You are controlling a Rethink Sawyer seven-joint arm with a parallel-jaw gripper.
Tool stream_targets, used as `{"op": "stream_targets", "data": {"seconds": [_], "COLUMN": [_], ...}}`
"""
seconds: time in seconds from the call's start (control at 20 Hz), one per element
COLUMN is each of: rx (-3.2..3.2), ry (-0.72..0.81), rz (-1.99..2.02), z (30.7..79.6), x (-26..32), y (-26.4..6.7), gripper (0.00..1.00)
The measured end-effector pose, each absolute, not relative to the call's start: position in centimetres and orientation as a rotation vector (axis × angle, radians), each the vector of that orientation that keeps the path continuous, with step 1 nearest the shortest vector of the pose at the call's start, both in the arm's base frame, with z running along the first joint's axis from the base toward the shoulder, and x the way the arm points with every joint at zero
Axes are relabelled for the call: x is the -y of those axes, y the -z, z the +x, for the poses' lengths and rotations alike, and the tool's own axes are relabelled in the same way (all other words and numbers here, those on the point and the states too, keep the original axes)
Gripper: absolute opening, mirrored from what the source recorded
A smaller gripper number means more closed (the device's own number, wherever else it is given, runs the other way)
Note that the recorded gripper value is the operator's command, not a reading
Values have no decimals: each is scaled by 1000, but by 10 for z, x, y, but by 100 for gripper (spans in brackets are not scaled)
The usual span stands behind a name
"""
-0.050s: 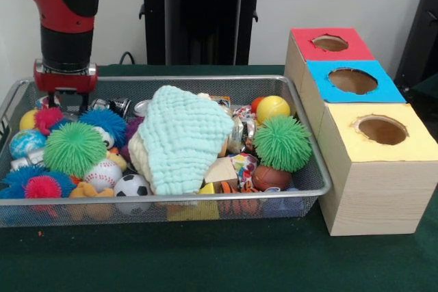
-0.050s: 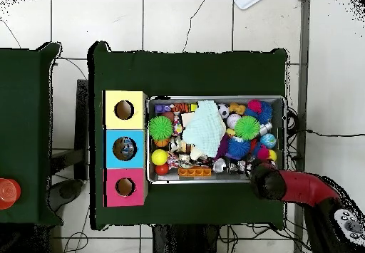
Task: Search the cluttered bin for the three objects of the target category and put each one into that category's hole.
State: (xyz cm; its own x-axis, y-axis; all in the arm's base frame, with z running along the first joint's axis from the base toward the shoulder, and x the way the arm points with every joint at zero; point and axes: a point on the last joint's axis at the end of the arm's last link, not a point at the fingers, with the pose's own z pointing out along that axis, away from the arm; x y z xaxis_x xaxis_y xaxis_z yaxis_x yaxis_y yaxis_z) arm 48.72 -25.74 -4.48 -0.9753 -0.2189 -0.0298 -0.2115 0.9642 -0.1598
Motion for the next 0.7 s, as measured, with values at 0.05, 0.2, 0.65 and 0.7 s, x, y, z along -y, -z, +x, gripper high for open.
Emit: {"op": "stream_targets", "data": {"seconds": [0.05, 0.2, 0.65, 0.7], "rx": [-3067, -3065, -3061, -3059], "ry": [235, 214, 206, 202], "rz": [-331, -298, -291, -287], "z": [487, 486, 487, 487], "x": [257, 259, 260, 260], "y": [45, 45, 44, 43], "gripper": [0, 0, 0, 0]}}
